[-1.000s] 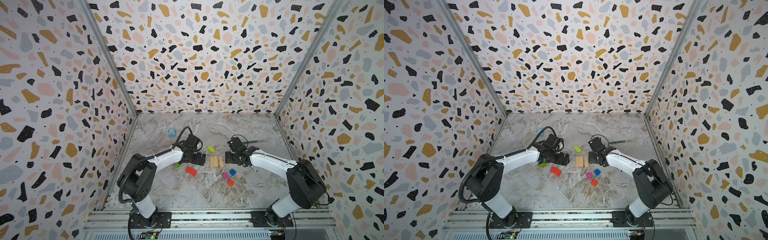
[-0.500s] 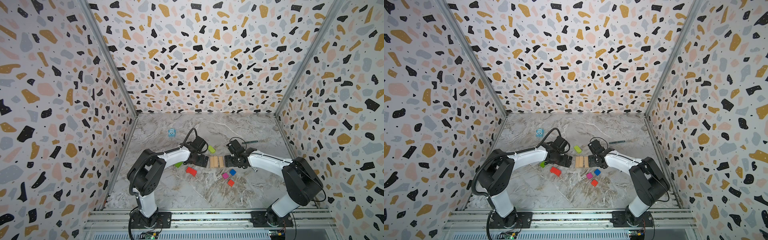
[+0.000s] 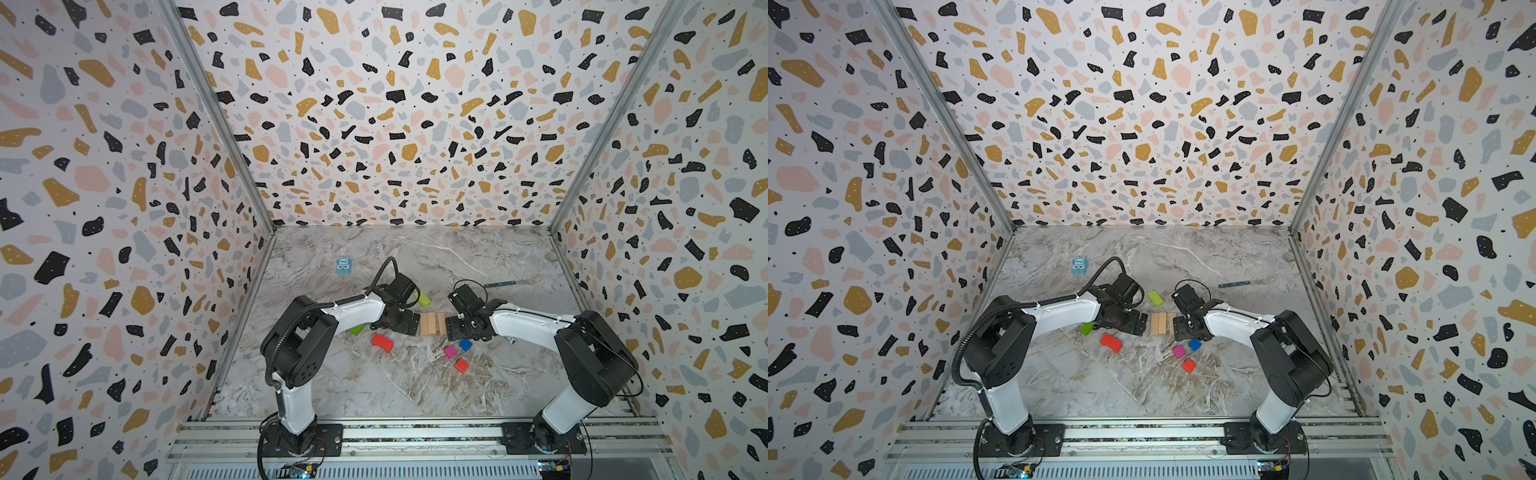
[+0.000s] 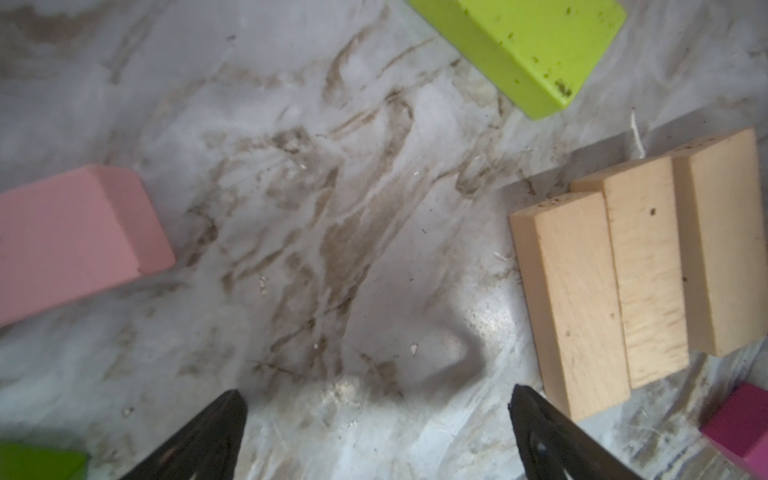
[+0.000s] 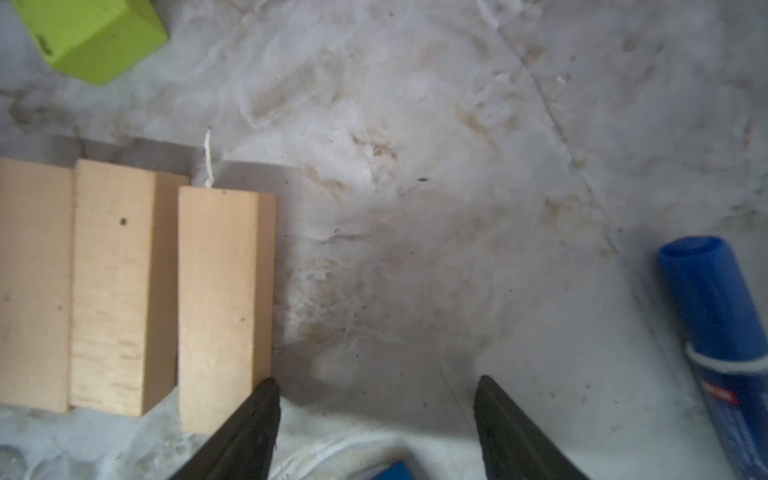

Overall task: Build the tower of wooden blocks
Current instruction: 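Push the three wood blocks together from both sides with both grippers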

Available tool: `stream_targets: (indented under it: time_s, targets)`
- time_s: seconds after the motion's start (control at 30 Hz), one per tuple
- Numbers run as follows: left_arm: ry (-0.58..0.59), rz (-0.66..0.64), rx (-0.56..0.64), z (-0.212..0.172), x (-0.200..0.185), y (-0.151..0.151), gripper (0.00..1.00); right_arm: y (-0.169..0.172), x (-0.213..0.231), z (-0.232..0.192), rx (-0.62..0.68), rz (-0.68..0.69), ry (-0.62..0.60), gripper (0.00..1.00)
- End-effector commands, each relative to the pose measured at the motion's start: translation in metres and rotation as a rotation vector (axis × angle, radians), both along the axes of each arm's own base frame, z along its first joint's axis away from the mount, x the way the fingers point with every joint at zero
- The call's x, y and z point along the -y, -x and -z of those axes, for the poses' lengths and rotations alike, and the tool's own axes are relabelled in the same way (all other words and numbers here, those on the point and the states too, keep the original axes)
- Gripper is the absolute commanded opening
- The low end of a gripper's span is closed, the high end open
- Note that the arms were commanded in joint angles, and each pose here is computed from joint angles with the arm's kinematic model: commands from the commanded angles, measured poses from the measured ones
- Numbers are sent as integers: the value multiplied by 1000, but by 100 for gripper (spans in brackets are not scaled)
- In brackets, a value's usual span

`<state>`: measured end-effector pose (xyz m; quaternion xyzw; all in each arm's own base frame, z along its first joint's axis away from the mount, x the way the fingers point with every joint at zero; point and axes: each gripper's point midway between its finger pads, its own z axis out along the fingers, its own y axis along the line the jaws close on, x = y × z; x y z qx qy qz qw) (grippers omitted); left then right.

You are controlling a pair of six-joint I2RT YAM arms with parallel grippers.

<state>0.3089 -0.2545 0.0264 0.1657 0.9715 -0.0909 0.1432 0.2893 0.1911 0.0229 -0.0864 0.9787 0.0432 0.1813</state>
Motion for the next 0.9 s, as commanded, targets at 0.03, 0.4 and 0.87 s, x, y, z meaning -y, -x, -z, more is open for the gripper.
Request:
stream_targets:
  time_s: [0.03, 0.4, 0.87]
  targets:
    - [13, 5, 15, -7, 8, -5, 100, 3, -4, 2, -14, -11, 1, 75]
    - [15, 15, 11, -6, 10, -3, 100, 2, -10, 2, -17, -18, -3, 75]
    - [19, 19, 10, -3, 14, -4, 100, -1, -9, 2, -8, -14, 9, 75]
